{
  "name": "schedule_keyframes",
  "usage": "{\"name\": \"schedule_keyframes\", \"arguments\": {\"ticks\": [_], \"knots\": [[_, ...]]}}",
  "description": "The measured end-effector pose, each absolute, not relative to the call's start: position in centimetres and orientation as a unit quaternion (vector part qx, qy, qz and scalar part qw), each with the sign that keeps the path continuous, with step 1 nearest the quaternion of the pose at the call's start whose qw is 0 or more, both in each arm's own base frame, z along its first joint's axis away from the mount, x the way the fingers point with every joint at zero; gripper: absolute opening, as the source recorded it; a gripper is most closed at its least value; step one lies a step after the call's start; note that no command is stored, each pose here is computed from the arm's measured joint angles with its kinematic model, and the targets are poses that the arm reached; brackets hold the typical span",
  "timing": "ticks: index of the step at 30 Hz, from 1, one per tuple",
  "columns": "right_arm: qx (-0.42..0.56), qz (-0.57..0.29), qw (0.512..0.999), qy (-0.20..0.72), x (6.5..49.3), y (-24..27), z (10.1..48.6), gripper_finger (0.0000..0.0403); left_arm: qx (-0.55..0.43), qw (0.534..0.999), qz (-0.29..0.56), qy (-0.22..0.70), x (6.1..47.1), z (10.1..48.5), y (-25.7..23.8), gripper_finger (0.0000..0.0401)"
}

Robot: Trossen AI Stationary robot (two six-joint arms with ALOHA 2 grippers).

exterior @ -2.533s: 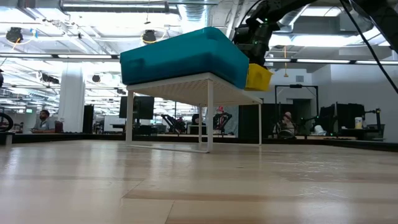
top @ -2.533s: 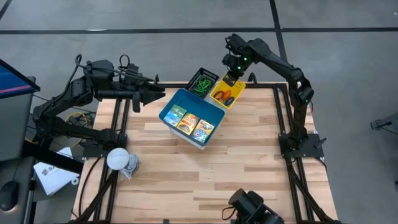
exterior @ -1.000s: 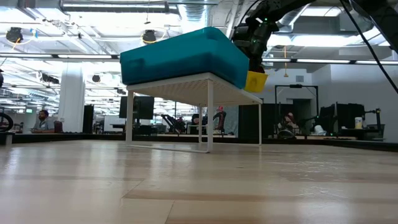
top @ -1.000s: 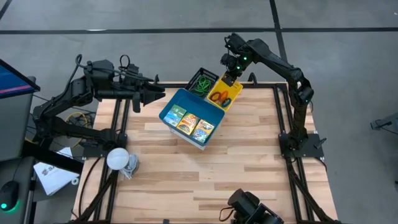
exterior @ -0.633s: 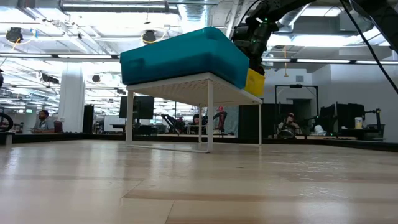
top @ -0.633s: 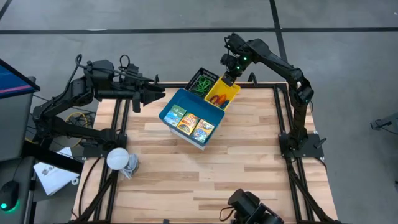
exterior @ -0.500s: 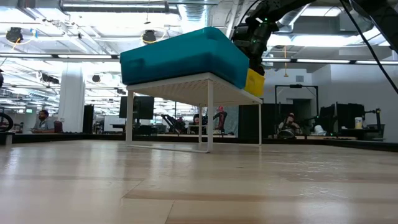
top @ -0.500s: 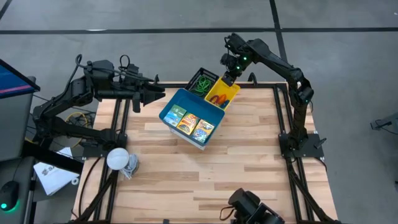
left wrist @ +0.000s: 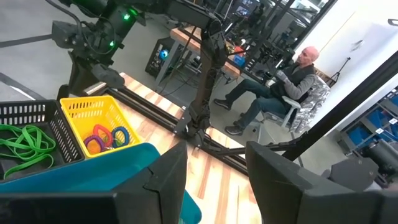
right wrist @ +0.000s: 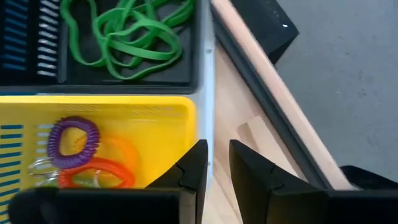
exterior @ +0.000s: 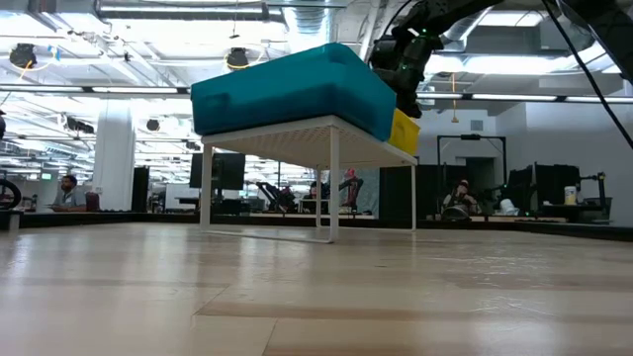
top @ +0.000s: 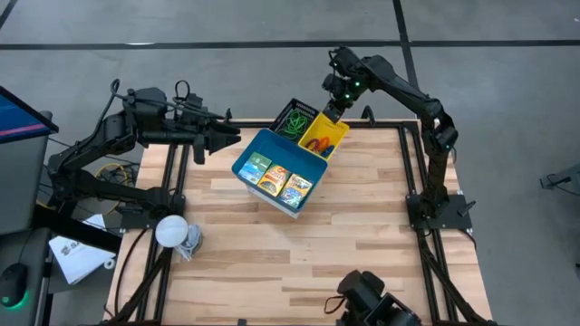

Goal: Pick & Place Office Desk Supplies
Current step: Return to Home Position

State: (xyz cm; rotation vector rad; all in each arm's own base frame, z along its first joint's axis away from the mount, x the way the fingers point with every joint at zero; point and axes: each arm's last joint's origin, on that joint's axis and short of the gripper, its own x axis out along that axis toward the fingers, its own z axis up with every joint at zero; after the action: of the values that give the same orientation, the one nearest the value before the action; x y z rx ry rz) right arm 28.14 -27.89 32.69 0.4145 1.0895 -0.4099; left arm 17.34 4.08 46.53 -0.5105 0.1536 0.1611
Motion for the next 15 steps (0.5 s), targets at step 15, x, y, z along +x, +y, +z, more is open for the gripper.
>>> {"name": "schedule_keyframes", "arguments": {"ticks": [15], "knots": [[0.229, -0.196, 0.803, 0.514, 24.1, -28.3, 36.4, 0.0064, -0.175, 0.968, 0.114, 0.138, 15.1, 45.6, 3.9, 0.0159]]}}
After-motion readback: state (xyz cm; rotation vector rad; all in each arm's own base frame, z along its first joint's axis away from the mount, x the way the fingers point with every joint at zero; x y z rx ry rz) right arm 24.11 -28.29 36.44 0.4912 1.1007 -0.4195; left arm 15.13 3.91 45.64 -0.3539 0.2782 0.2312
